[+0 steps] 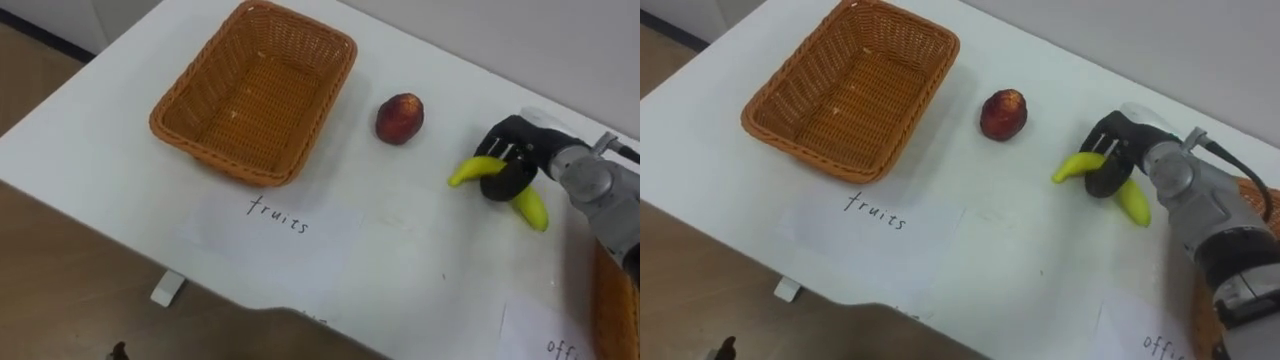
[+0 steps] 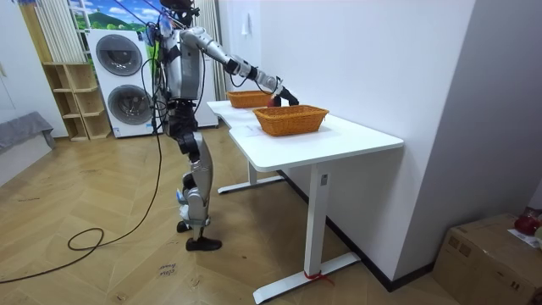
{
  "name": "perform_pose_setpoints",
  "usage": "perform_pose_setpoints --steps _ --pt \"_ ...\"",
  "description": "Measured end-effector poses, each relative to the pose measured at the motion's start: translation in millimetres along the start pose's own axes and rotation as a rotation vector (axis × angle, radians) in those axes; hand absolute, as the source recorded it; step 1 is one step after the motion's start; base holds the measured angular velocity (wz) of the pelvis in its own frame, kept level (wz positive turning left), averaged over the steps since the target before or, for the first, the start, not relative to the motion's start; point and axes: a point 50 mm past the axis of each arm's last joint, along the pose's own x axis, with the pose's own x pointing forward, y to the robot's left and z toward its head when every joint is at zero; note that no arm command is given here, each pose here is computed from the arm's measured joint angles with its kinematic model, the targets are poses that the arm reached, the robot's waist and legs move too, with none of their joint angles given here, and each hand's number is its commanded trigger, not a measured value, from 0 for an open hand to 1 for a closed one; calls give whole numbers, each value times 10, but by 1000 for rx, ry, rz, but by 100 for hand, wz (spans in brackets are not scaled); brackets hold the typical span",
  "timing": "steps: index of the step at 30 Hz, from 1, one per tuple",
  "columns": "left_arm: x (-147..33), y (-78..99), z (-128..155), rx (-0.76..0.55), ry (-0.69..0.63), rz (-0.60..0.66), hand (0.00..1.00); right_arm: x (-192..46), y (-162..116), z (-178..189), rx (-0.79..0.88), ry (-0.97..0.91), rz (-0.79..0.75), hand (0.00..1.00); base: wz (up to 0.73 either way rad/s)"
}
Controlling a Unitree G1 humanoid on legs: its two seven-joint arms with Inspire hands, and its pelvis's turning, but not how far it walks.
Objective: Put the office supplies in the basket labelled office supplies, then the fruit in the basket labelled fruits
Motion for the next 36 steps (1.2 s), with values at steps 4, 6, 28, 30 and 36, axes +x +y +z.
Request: perform_pose_setpoints --steps 4,6,28,30,36 --pt "-4 -6 -14 0 3 -2 0 2 7 -16 36 4 4 100 0" --pt "-5 -7 -16 0 4 -3 0 1 27 -27 53 4 9 100 0" --pt "-112 -65 -282 -70 56 5 0 -261 63 639 -54 -339 -33 100 -7" --pt "-137 -77 -333 -99 71 15 0 -331 -36 736 -32 -393 -77 100 -7" --pt "-206 -244 -416 -145 120 -1 0 -396 -147 786 -8 -426 -105 100 -3"
